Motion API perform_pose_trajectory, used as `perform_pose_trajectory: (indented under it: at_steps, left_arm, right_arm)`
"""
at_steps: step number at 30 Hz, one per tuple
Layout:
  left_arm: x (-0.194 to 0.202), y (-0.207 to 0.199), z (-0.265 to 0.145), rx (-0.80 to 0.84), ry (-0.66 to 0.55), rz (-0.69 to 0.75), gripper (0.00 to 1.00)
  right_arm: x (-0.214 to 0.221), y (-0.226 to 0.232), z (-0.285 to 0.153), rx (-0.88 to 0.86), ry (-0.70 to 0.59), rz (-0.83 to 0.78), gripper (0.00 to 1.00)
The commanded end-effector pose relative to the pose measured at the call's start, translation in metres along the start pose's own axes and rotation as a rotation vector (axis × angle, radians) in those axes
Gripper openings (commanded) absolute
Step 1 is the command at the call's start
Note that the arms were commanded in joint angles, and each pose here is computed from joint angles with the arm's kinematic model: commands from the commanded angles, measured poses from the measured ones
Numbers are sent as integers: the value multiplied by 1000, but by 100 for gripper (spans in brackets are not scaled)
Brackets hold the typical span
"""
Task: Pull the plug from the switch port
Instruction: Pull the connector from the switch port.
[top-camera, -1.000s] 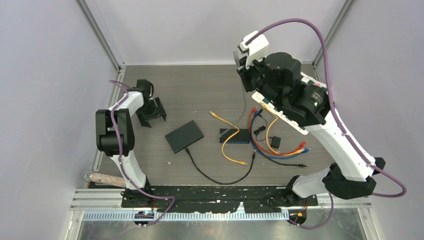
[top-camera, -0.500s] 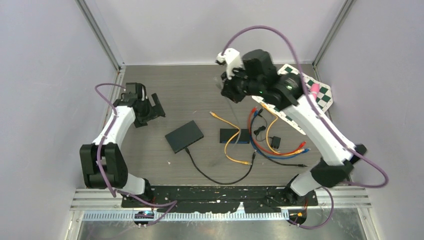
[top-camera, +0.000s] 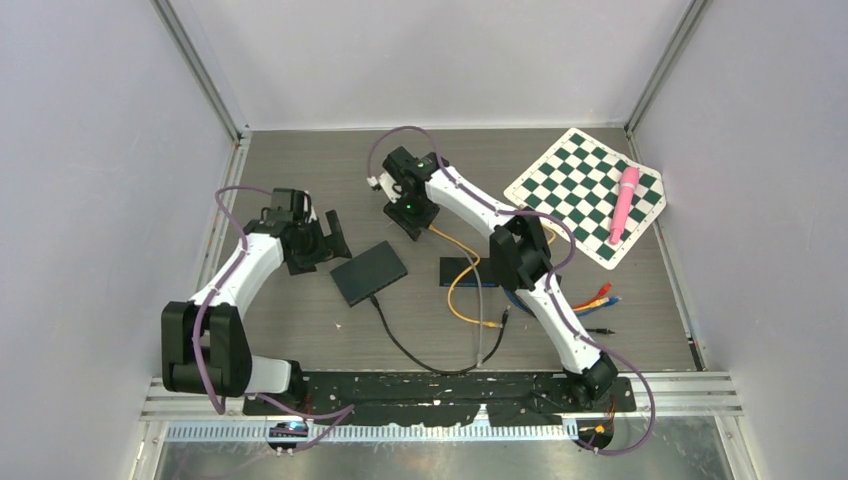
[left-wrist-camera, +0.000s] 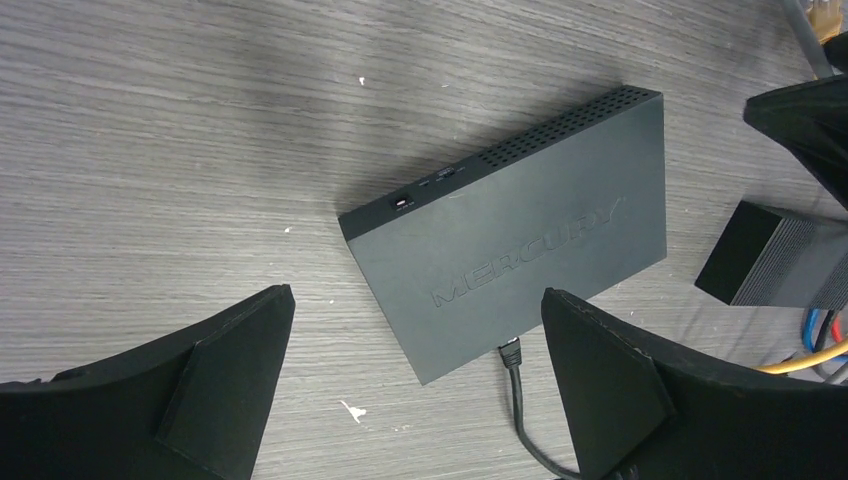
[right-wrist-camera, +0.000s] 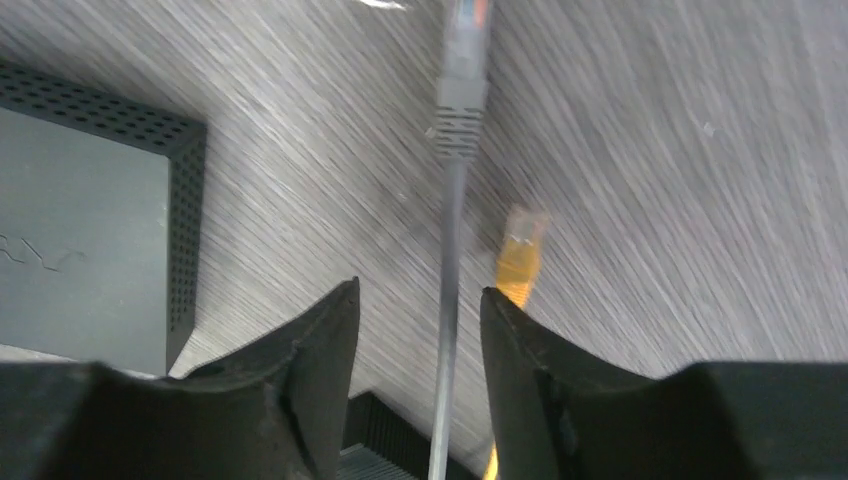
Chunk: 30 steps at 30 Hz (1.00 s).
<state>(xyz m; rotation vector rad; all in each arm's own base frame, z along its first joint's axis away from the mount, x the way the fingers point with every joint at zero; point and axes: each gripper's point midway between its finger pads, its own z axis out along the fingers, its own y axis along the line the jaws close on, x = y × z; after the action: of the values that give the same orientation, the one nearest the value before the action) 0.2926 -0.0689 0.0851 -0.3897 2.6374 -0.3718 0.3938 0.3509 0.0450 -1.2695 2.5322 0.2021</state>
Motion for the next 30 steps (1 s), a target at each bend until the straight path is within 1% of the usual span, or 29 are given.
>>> perform_pose_trajectory:
  at_steps: [1,2,4,5,6,7,8,9,10,11,12,13,14,15,16,18,19,20,24,27,28,30]
  left_arm:
    - [-15,-11,-3,48,-74,4,100]
    - [-17,-12,-2,50,-75,-2,100]
    - [-19,-15,-1,60,-70,-4,99]
    - [-20,-17,0,64,-69,-4,100]
    - [-21,-17,0,65,-70,-4,99]
    - [-22,-18,1,66,-70,-4,100]
    - [-22,-19,2,69,-68,-2,100]
    - [-22,-20,2,73,-66,-1,100]
    - [-20,-19,3,72,-61,-1,100]
    - [-19,-19,4,72,-60,-4,100]
    - [-17,-19,5,73,-61,-8,99]
    - [-17,-19,5,79,-68,-13,99]
    - [-15,-20,6,85,-67,-18,99]
    - [-14,-21,7,90,-67,-23,98]
    - [-12,-21,8,96,-66,-27,97]
    - [-8,-25,8,105,-59,-13,96]
    - [-7,-27,8,107,-58,-4,95]
    - [-4,-29,8,105,-57,6,95]
    - [8,-28,11,67,-62,-6,94]
    - [15,-29,14,94,-79,-44,93]
    - [17,-30,14,106,-87,-49,92]
    - [20,-27,16,103,-88,-52,90]
  right_arm:
    - [-34,-23,-84,130,-181,55,57]
    - [-31,-21,-96,127,-200,76,59]
    - [-41,-13,-121,83,-307,132,61]
    - [-47,-2,-147,35,-375,160,61]
    - [-46,4,-146,3,-397,172,62]
    - [-50,17,-170,-60,-458,199,62]
    - [-47,24,-168,-93,-474,221,63]
    - [-49,36,-188,-153,-520,265,63]
    - [-45,48,-180,-218,-524,284,62]
    - [-46,58,-193,-271,-556,334,62]
    - [-38,69,-180,-339,-542,354,60]
    - [-35,77,-183,-386,-541,425,57]
    - [-29,89,-169,-461,-520,490,56]
    - [-25,96,-166,-498,-521,516,55]
    - [-17,105,-151,-562,-506,579,54]
    - [-6,119,-132,-641,-484,650,53]
    - [5,125,-118,-655,-448,673,52]
    - [4,133,-115,-682,-444,674,52]
    - [15,158,-85,-697,-360,668,51]
    - [15,167,-72,-699,-336,689,51]
    - [18,170,-64,-701,-306,713,51]
    - [16,173,-55,-712,-297,732,51]
